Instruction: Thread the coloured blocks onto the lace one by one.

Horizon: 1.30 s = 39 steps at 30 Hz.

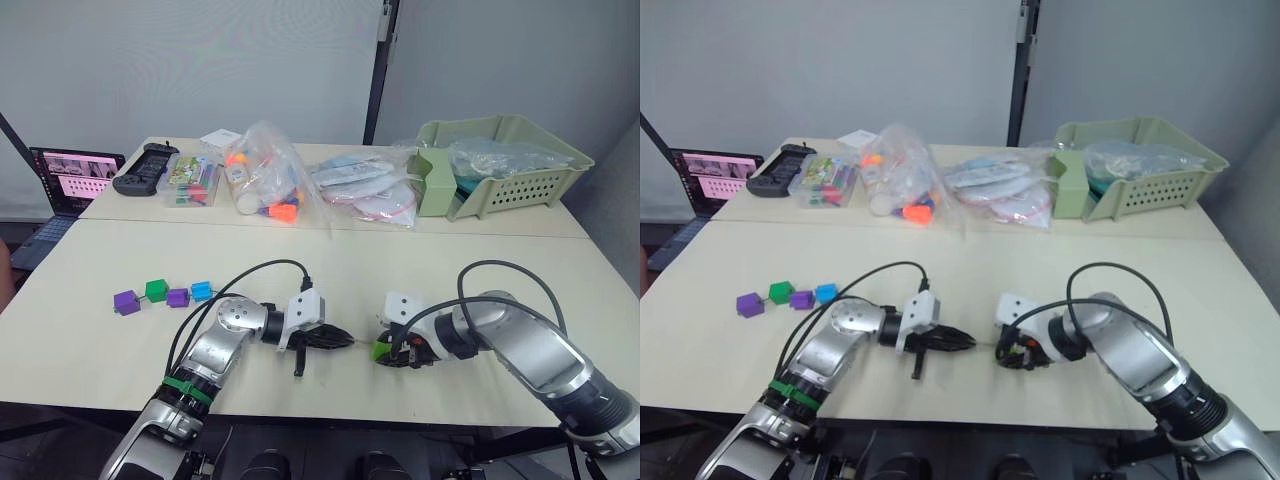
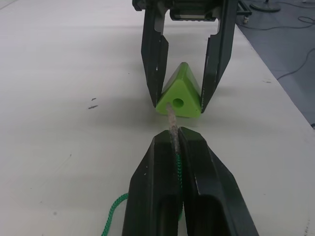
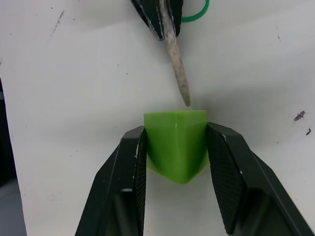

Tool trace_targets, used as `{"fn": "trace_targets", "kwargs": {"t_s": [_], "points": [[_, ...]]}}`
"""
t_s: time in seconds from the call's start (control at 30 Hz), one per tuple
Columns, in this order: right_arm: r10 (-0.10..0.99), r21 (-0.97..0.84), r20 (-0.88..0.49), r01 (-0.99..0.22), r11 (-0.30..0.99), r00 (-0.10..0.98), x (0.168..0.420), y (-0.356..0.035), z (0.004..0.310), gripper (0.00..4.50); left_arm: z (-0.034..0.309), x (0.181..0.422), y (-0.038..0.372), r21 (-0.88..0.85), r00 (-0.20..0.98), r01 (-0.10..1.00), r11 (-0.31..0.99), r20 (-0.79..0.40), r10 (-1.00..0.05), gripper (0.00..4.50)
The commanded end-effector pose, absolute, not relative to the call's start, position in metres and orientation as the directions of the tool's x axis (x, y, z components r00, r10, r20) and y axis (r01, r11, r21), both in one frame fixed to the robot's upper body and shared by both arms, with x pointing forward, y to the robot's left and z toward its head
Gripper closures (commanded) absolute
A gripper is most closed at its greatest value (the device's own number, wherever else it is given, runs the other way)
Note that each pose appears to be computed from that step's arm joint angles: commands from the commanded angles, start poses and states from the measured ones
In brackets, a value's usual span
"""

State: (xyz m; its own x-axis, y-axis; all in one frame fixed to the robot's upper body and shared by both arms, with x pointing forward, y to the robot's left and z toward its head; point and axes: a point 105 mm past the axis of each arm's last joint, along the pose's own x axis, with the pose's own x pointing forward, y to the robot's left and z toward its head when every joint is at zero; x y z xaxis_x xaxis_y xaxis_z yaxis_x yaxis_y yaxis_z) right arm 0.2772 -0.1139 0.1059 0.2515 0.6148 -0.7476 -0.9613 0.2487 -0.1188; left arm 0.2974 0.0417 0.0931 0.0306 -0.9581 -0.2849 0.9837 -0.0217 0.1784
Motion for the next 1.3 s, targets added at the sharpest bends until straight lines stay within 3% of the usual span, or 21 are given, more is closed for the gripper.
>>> {"fn": "trace_targets", "kwargs": {"t_s": [0.03,0.9,1.3], "points": [[0.628,-0.163,-0.729,-0.96,0.229,0.273,0.279,-0.111,0.118,3.23,0.101,0.293,0.036,0.207,0.008,0.977,-0.05,-0.269,-0.963,4.5],[0.612,-0.156,-0.748,-0.964,0.213,0.256,0.279,-0.112,0.11,3.23,0.104,0.297,-0.001,0.252,-0.029,0.963,-0.097,-0.261,-0.965,4.5],[0.605,-0.151,-0.757,-0.966,0.208,0.249,0.278,-0.112,0.108,3.23,0.101,0.299,-0.003,0.269,-0.02,0.956,-0.12,-0.347,-0.938,4.5]]}}
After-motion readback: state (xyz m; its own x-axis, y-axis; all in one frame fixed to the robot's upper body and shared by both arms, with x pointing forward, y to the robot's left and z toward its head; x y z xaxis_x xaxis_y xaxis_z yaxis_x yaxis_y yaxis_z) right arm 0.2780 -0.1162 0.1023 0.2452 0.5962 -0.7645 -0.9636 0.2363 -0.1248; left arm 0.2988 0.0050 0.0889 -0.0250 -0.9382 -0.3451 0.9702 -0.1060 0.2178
